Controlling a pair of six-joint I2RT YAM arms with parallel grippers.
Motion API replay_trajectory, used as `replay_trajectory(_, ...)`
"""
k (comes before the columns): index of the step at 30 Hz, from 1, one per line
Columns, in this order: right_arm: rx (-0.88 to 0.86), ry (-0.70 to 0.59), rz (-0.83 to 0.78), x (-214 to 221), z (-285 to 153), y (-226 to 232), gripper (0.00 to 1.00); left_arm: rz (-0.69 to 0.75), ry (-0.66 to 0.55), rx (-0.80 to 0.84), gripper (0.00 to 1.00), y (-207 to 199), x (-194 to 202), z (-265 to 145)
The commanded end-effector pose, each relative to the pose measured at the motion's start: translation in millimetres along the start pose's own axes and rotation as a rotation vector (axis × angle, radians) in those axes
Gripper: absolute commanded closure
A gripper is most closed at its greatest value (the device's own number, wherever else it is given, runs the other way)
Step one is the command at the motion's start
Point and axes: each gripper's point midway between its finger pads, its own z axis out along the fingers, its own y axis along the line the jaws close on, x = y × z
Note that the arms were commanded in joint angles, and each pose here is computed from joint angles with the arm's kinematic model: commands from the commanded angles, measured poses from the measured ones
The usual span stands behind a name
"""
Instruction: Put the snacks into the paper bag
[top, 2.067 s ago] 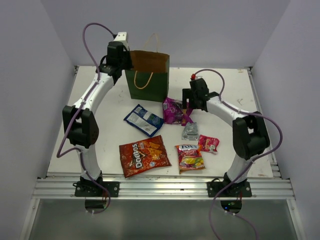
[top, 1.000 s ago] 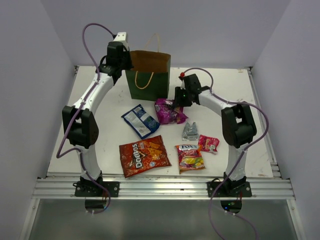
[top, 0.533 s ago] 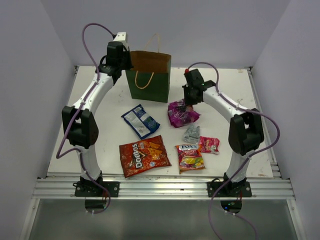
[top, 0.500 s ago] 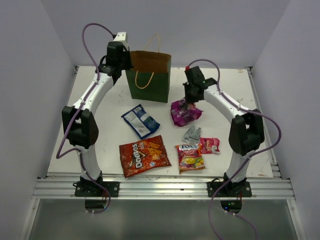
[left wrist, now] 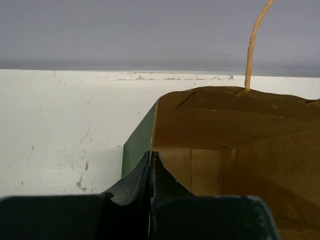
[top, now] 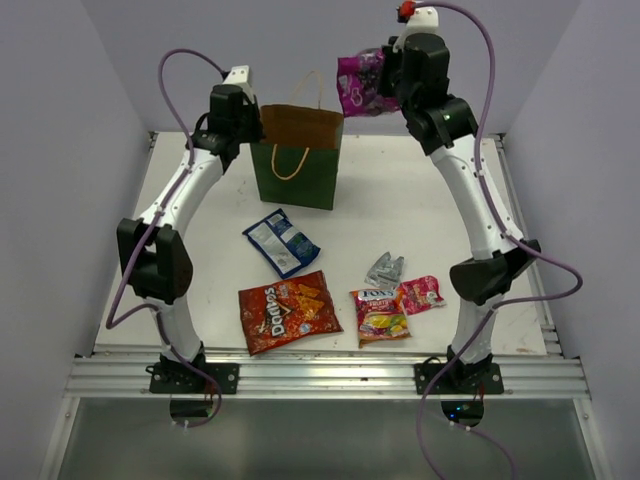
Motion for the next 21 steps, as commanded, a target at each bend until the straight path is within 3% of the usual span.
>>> replay_trajectory(1,-0.116,-0.287,0.061,-81,-6,42,1.0,-0.027,-0.056,0.04,1.0,-10,-22,-18)
replay_trajectory(4,-0.236,-0.317,0.116,-92,-9,71,1.0,-0.026,-0.057,0.054,1.0,-17,-22,-20)
replay_trajectory(12,-0.4,-0.195,0.144,-41,-4,138,1.0,-0.018,-0.048,0.076,1.0,-31,-17,-20)
replay_trajectory(21,-0.423,-0.076,0.11,7,0,152,1.0,-0.017,-0.044,0.086,1.0,-37,-14,-22)
